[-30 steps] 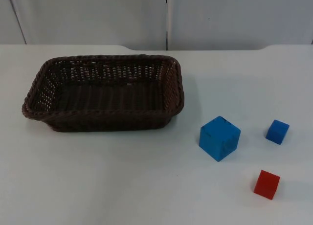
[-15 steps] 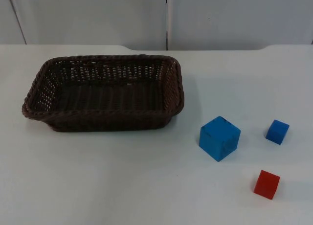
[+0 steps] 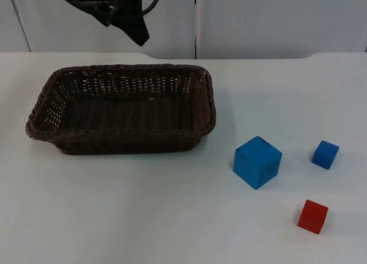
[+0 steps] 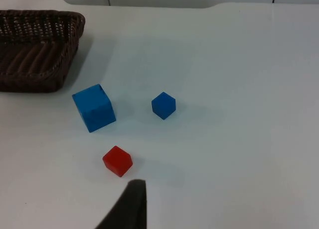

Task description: Pick up the basket with the left hand and place the largest block into the basket with the right hand.

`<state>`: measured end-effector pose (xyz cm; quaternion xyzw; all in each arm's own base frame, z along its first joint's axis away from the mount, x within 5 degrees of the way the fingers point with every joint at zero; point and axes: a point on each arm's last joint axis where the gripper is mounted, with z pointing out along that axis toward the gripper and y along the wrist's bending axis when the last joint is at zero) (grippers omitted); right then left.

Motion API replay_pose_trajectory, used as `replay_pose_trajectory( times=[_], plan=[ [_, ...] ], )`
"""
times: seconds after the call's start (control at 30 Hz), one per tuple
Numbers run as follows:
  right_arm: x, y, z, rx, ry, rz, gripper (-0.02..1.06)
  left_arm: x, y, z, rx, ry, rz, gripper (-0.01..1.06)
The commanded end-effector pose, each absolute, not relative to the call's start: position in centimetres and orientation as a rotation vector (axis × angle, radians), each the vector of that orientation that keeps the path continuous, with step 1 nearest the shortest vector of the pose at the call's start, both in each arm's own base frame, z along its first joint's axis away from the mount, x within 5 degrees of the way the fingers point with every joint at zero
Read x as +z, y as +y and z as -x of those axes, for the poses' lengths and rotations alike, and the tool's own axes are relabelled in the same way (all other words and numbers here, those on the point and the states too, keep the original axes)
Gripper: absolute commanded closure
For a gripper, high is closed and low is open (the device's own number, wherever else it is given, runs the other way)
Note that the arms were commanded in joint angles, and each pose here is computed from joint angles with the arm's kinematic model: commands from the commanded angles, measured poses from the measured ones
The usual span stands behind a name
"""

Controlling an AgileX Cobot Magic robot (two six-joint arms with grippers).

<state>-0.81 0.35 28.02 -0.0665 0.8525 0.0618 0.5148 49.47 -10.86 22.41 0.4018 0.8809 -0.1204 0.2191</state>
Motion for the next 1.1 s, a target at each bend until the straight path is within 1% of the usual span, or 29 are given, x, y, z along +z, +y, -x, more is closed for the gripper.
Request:
replay_pose_trajectory(
  times=[0.0,0.03,0.07,0.2,0.3,0.43,0.47,0.57,0.77,1.0,1.07],
  plan=[
    [28.0,0.3,0.8,0.145,2.043,0.149,-0.01,22.4,-11.0,-49.8,-0.262,2.402,-1.160,0.04],
    [28.0,0.3,0.8,0.145,2.043,0.149,-0.01,22.2,-11.1,-50.0,-0.227,2.385,-1.183,0.04],
    [28.0,0.3,0.8,0.145,2.043,0.149,-0.01,22.2,-11.1,-50.0,-0.227,2.385,-1.183,0.04],
    [28.0,0.3,0.8,0.145,2.043,0.149,-0.01,21.3,-11.1,-50.8,-0.131,2.299,-1.264,0.04],
    [28.0,0.3,0.8,0.145,2.043,0.149,-0.01,20.8,-11.2,-51.1,-0.101,2.257,-1.302,0.04],
    [28.0,0.3,0.8,0.145,2.043,0.149,-0.01,19.0,-11.2,-51.7,-0.036,2.182,-1.436,0.05],
    [28.0,0.3,0.8,0.145,2.043,0.149,-0.01,19.0,-11.2,-51.7,-0.036,2.182,-1.436,0.05],
    [28.0,0.4,0.8,0.148,2.043,0.147,-0.01,17.3,-10.9,-52.0,0.018,2.200,-1.490,0.05],
    [28.0,0.4,0.8,0.148,2.043,0.147,-0.01,14.9,-10.6,-52.1,0.047,2.211,-1.584,0.05],
    [28.0,0.4,0.8,0.148,2.043,0.147,-0.01,13.6,-10.6,-52.2,0.064,2.182,-1.654,0.05],
    [28.0,0.4,0.8,0.148,2.043,0.147,-0.01,13.4,-10.6,-52.3,0.067,2.153,-1.692,0.05]
  ],
)
